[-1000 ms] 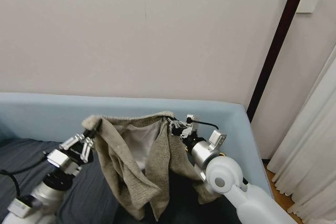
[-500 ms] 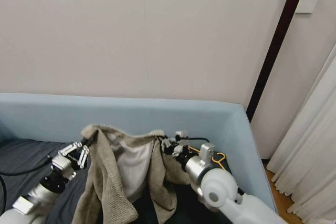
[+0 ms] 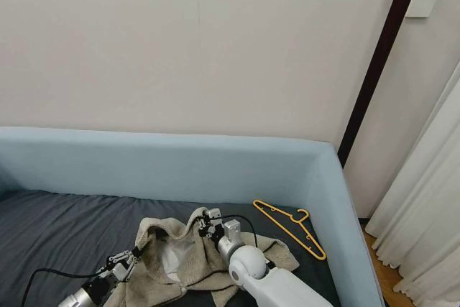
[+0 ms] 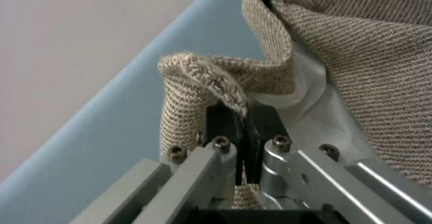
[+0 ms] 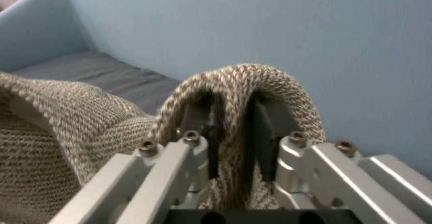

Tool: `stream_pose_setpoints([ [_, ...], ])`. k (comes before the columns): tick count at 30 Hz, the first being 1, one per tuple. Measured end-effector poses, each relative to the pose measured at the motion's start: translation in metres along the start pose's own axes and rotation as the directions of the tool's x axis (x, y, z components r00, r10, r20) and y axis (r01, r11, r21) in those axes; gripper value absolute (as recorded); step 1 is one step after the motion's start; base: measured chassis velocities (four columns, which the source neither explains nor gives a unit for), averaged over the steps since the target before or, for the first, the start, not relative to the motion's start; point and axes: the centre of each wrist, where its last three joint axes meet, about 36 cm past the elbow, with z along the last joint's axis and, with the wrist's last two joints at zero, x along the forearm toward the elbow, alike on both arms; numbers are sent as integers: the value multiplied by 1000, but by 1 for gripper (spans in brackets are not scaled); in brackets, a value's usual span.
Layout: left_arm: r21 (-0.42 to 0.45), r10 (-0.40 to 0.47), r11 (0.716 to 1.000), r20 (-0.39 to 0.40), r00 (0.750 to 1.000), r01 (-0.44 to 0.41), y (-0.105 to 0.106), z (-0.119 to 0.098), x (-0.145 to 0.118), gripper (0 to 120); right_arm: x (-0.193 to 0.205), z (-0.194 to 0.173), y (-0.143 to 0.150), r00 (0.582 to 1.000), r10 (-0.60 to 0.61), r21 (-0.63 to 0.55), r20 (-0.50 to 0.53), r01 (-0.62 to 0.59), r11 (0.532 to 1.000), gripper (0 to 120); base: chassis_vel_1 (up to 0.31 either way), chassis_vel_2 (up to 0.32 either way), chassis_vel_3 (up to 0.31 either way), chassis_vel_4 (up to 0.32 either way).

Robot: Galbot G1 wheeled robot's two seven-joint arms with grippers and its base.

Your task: Pick up the clothes from the sofa and hang them on the clothes hanger.

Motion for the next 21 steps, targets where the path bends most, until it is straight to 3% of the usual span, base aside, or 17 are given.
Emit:
stream_pose_setpoints([
  [3, 19, -15, 1000, -9, 1000, 15, -6, 3, -2, 0, 13, 6, -11, 1000, 8, 50, 1, -8, 999, 36, 0, 0, 0, 0],
  [8, 33, -30, 999, -13, 999, 30, -10, 5, -4, 0, 27, -2, -15, 996, 79, 28, -32, -78, 997, 49, 0, 0, 0, 0],
  [9, 45, -45, 998, -14, 999, 46, -12, 5, -6, 0, 40, -13, -14, 990, 120, -43, -74, -123, 991, 58, 0, 0, 0, 0],
  [12, 58, -62, 996, -14, 998, 63, -13, 5, -7, 0, 53, -25, -7, 984, 130, -140, -121, -146, 979, 66, 0, 0, 0, 0],
  [15, 73, -87, 993, -21, 996, 89, -13, 5, -5, 0, 78, -32, 6, 987, 35, -256, -159, -76, 964, 80, 0, 0, 0, 0],
  [17, 74, -94, 993, -25, 995, 96, -13, 5, -3, 0, 82, -30, 10, 988, -9, -262, -154, -32, 964, 85, 0, 0, 0, 0],
  [18, 73, -99, 992, -27, 995, 101, -13, 5, -1, 0, 85, -28, 11, 988, -36, -258, -147, -3, 966, 88, 0, 0, 0, 0],
  [20, 71, -121, 990, -31, 992, 123, -10, 4, 3, 0, 88, -10, 11, 988, -134, -129, -77, 123, 984, 98, 0, 0, 0, 0],
  [21, 71, -121, 990, -31, 992, 123, -10, 4, 3, 0, 88, -10, 11, 988, -134, -129, -77, 123, 984, 98, 0, 0, 0, 0],
])
